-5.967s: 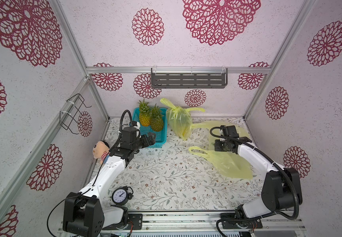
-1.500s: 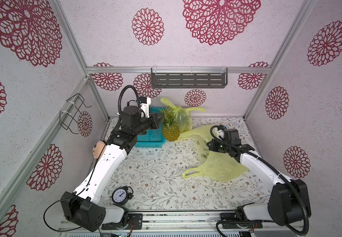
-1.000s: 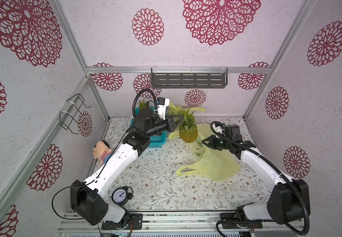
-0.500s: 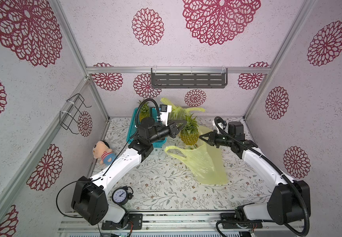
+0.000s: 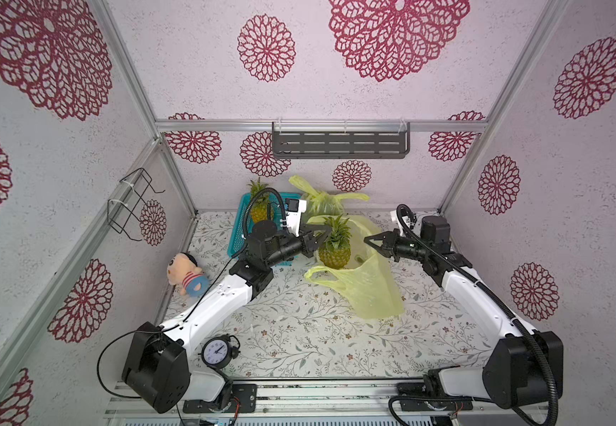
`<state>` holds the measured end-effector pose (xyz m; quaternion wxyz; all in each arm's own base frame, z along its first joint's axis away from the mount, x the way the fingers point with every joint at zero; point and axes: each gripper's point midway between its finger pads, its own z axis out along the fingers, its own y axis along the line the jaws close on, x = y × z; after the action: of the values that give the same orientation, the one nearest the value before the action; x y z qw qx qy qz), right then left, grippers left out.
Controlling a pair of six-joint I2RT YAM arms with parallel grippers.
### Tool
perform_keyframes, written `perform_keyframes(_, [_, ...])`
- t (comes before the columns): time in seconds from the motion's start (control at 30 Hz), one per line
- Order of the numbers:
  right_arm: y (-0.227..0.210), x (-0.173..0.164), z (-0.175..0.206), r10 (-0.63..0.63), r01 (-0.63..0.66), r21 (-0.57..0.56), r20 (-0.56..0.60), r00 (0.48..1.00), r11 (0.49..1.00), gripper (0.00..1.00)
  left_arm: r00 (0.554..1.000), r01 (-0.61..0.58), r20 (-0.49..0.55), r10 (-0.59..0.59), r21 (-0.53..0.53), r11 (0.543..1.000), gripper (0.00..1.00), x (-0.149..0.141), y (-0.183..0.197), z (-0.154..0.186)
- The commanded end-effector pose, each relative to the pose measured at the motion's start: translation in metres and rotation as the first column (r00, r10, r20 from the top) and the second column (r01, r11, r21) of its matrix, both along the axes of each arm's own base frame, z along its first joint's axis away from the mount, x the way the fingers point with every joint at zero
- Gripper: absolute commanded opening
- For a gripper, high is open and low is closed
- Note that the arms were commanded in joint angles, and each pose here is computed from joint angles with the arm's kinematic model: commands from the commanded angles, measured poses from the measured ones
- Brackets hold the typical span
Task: Place the pineapple into a plastic bag & tie a knot
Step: Place the pineapple in the plastic bag.
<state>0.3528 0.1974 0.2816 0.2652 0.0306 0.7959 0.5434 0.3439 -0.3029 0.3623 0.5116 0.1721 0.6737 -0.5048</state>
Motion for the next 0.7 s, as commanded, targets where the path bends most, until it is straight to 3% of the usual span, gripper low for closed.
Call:
perform_keyframes(0.0, [0.006, -0.004, 0.011, 0.066, -0.068, 0.024, 0.068, 0.995, 0.997, 0.00, 0.980, 0.031, 0.197, -0.012, -0.096, 0.995, 0.00, -0.012, 0.002, 0.064])
perform_keyframes(0.17, [0.008, -0.006, 0.007, 0.085, -0.087, 0.027, 0.067, 0.994, 0.996, 0.00, 0.971, 0.068, 0.237, -0.031, -0.148, 0.987, 0.00, -0.003, -0.008, 0.070])
perform_keyframes(0.33, [0.008, -0.007, 0.001, 0.088, -0.089, 0.026, 0.057, 0.995, 0.996, 0.00, 0.972, 0.083, 0.230, -0.041, -0.173, 0.982, 0.00, 0.013, -0.019, 0.054])
perform_keyframes(0.67, [0.005, 0.006, -0.033, 0.055, -0.054, -0.023, 0.007, 0.998, 0.998, 0.00, 0.995, -0.085, 0.056, 0.083, 0.040, 0.996, 0.00, 0.051, -0.018, -0.062])
